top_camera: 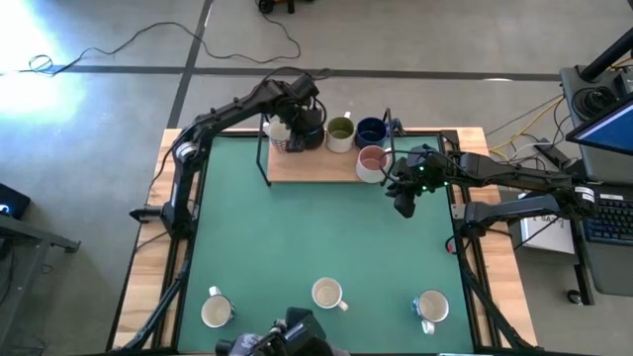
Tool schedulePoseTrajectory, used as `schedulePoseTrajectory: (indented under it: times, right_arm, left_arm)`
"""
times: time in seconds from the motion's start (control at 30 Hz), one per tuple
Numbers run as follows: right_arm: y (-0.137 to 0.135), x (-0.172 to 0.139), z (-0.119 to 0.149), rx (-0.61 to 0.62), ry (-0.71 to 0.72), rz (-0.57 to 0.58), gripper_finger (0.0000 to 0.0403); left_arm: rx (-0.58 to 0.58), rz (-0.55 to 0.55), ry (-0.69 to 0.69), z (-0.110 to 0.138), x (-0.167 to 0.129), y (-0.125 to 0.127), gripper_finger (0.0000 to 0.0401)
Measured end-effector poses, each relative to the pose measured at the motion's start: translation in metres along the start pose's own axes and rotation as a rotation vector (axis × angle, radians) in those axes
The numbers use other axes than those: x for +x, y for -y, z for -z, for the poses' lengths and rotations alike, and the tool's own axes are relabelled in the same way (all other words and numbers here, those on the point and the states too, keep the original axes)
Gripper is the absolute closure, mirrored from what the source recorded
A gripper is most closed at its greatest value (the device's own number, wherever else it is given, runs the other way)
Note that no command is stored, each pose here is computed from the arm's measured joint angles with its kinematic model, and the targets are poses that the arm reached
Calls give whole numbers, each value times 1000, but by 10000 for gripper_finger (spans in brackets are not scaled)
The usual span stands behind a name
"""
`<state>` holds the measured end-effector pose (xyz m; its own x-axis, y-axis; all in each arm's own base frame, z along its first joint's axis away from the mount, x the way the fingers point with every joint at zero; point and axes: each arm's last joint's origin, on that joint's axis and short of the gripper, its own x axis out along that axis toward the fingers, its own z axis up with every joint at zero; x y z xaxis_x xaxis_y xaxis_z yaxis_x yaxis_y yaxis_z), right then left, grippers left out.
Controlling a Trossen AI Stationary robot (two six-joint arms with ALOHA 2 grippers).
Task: Place coffee mugs
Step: Put the black mug on the shelf
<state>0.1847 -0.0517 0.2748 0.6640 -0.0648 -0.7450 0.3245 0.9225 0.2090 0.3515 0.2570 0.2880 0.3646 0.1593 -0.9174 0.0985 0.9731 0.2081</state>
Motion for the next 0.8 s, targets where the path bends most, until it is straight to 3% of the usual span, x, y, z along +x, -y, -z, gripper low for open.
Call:
schedulePoseTrajectory:
  times: [0.8]
  right_arm:
    - [0, 0, 0, 0, 0, 0, 314]
  left_arm:
    - [35, 43, 17, -6, -1, 8, 363]
